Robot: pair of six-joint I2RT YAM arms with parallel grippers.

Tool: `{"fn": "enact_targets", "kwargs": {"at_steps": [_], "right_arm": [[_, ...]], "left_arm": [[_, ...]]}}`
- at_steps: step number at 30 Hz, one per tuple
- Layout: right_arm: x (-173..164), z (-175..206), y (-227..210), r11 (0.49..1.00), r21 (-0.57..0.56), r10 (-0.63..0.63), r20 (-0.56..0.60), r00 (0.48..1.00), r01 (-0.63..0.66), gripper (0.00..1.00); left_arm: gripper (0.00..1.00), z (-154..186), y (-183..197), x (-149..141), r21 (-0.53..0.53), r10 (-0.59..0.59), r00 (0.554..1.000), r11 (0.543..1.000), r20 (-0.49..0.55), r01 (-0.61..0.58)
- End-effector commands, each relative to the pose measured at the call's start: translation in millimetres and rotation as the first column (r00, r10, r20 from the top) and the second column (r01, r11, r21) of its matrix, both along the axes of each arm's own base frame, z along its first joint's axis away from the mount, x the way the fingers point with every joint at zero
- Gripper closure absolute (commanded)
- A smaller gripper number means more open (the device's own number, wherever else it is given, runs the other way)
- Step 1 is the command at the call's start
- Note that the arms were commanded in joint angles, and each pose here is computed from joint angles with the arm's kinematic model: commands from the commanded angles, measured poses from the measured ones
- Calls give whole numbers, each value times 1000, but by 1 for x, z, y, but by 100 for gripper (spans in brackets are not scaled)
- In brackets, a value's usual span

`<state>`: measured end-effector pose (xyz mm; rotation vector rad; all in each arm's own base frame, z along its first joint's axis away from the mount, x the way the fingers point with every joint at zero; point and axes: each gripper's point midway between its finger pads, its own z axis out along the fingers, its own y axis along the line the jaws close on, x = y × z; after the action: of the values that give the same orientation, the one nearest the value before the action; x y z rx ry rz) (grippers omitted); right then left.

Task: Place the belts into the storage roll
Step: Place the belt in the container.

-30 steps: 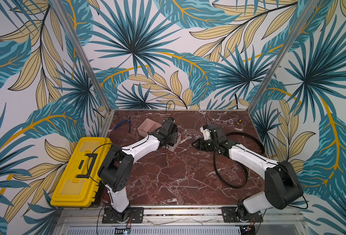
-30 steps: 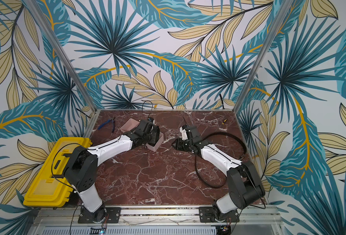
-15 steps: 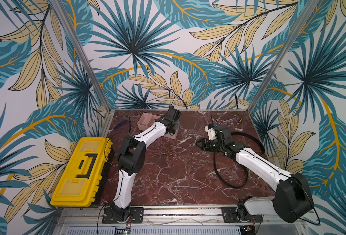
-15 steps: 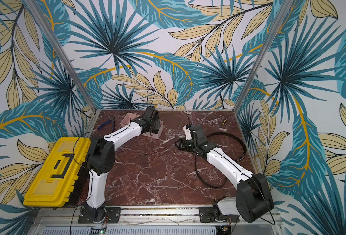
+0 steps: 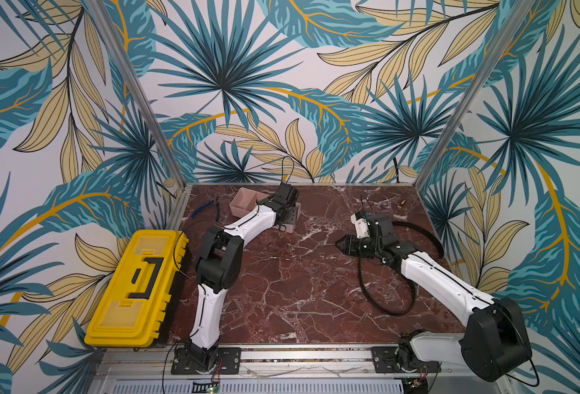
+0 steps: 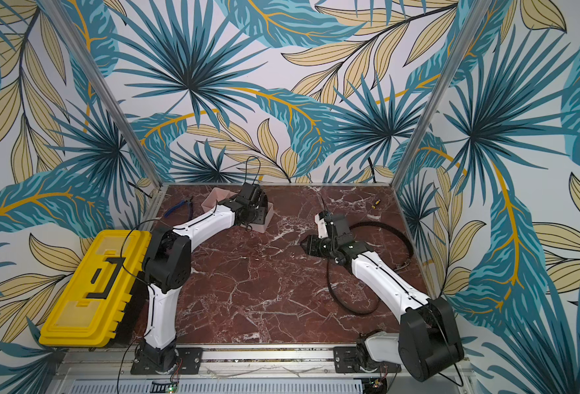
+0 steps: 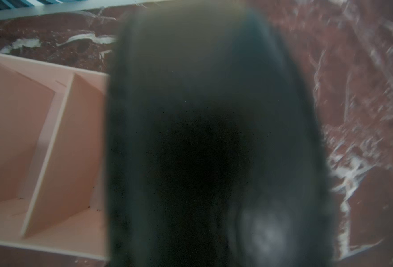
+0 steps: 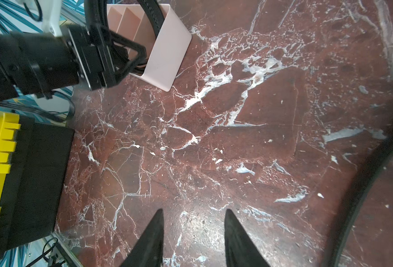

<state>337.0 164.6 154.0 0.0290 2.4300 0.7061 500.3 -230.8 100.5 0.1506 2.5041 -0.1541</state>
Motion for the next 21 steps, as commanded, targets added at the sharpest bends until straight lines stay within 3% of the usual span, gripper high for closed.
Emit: {"fn": "enact_targets", "kwargs": {"at_steps": [1,10,13,16,18,21], "right_arm": [[-2,0,-11,999,-31,-20,4,1000,20,55],[9,8,-52,982,-132,-133,16,991,134,43],[7,-3,-77,958,-235,-189,-82,979,166,34],[4,-16,-94,924,-347,-231,-164,959,163,31],[2,-23,-98,911,-380,-260,-221,940,163,23],[-7,-38,-95,910,-401,-249,-331,910,103,23]], "left_arm": [[24,19,6,-1,2,5,1000,1000,15,-5],[0,113,31,1,-7,78,976,997,204,-78],[0,146,44,-10,-46,99,964,995,249,-90],[0,171,50,-25,-98,106,955,992,275,-82],[0,180,50,-39,-144,106,956,987,272,-69],[1,177,36,-63,-231,66,973,973,221,-14]]}}
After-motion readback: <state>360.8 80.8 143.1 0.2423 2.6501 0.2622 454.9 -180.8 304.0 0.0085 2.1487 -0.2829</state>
